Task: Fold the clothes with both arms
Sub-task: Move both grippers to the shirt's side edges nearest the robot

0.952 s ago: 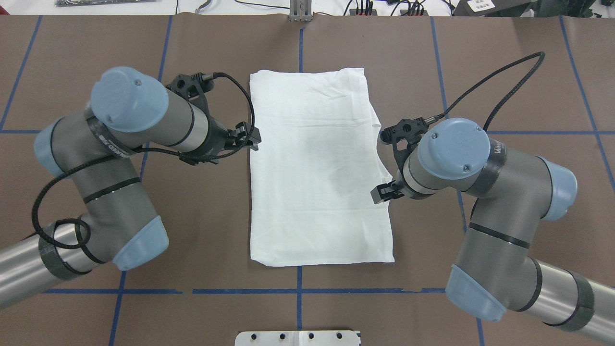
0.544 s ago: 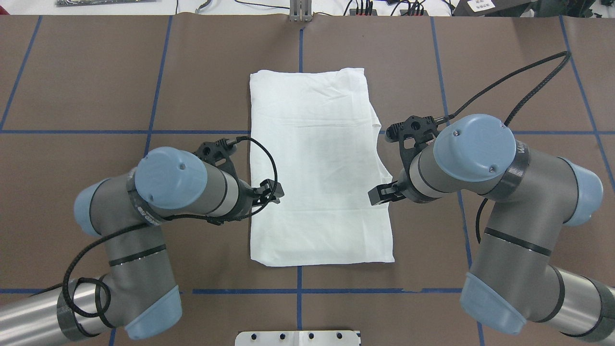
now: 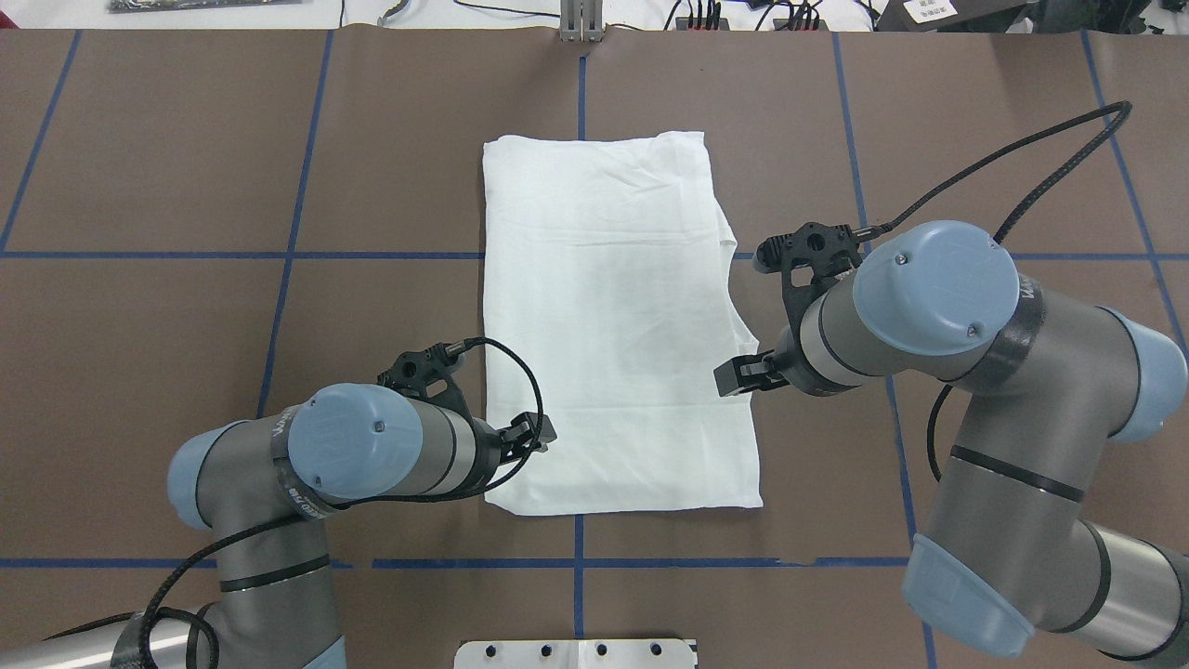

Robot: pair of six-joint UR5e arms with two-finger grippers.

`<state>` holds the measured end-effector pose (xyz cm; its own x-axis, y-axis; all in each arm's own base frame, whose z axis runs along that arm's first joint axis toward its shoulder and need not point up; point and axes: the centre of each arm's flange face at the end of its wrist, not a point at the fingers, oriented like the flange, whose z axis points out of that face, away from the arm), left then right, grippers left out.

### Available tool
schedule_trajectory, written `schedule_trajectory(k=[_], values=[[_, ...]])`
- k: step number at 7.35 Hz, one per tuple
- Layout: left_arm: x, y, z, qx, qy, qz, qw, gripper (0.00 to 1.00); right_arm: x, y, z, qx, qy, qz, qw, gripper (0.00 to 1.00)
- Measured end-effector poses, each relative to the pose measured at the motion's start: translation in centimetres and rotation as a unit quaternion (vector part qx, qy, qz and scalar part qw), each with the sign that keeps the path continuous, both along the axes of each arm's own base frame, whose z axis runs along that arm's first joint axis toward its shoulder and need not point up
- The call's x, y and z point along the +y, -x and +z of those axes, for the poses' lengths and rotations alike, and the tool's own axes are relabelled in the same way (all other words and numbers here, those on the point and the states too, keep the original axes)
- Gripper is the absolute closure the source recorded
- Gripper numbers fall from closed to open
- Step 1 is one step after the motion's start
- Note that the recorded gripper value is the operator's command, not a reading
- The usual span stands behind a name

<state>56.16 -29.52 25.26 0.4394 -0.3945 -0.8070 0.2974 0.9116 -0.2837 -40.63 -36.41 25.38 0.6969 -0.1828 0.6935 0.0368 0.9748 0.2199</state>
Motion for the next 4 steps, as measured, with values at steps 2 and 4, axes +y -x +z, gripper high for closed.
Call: schedule_trajectory(k=[2,4], values=[[1.5,-1.1,0.5,-0.006,0.001,0.011,0.9999,0.19,0.0,0.2,0.1,0.001,0.001,-0.001,1.0000,0.00],[2.2,-1.7,0.7,-0.010,0.001,0.016,0.9998,0.26,0.0,0.2,0.1,0.001,0.002,-0.002,1.0000,0.00]])
